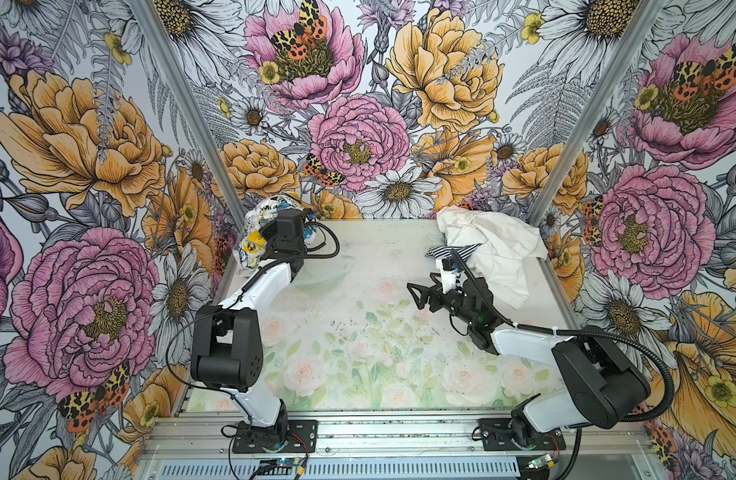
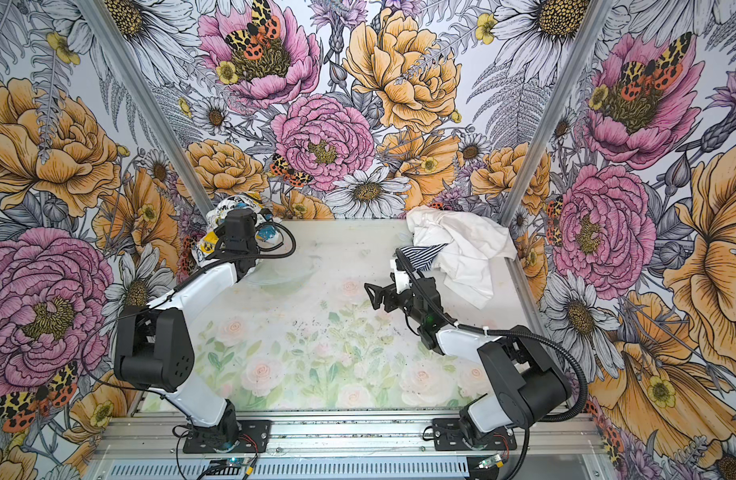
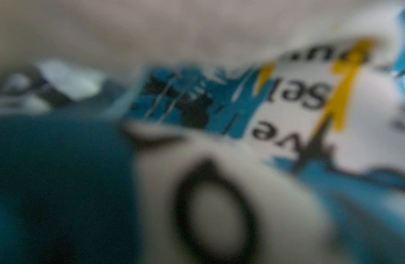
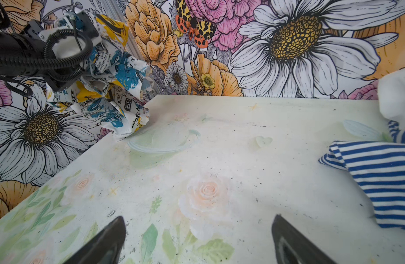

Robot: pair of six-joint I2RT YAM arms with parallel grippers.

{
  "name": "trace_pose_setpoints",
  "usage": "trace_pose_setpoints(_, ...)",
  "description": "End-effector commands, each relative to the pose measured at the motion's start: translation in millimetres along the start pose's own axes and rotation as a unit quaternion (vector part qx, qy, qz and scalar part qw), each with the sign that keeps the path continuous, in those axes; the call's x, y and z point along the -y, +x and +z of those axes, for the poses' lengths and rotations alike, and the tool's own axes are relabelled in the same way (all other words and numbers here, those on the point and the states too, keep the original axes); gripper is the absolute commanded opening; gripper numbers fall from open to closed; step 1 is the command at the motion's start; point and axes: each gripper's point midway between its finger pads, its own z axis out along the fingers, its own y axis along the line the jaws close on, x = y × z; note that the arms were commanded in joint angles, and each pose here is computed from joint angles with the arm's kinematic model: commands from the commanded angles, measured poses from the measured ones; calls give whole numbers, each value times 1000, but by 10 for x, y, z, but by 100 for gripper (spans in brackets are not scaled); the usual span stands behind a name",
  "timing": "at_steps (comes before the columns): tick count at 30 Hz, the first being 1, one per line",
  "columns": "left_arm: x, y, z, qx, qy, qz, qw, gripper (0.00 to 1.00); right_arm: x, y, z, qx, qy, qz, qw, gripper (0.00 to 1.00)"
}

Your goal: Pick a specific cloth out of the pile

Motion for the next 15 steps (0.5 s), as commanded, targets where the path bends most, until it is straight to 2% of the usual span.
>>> trace_pose_setpoints(1, -6, 0, 82, -38, -54, 107, 992, 0, -26, -191, -27, 26, -1, -4, 1000, 99)
trace_pose_setpoints(4, 309, -141, 200, -38, -56, 158, 985, 0, -26, -204, -38, 27, 0, -5, 1000, 99)
trace_pose_setpoints(8, 689, -405, 281, -20, -48, 147, 988, 0, -25, -223, -56, 29, 1, -6, 1000, 100)
trace_pose_setpoints(10, 981, -496, 242, 2, 0, 136, 991, 0, -27, -232, -57, 30, 1, -6, 1000, 99)
trace_pose_setpoints(11, 1090, -529, 220, 12, 28, 114, 993, 0, -25, -227, -54, 30, 1, -6, 1000, 99)
trace_pose_setpoints(12, 1183, -572, 181, 23, 68, 68, 995, 0, -27, -229, -55, 30, 1, -7, 1000, 100)
trace_pose_setpoints(14, 1342, -687, 46, 64, 168, -28, 983, 0, -15, -216, -52, 28, 3, -6, 1000, 99)
trace_pose_setpoints(15, 1378, -771, -39, 92, 211, -78, 970, 0, -9, -214, -44, 28, 3, -6, 1000, 100)
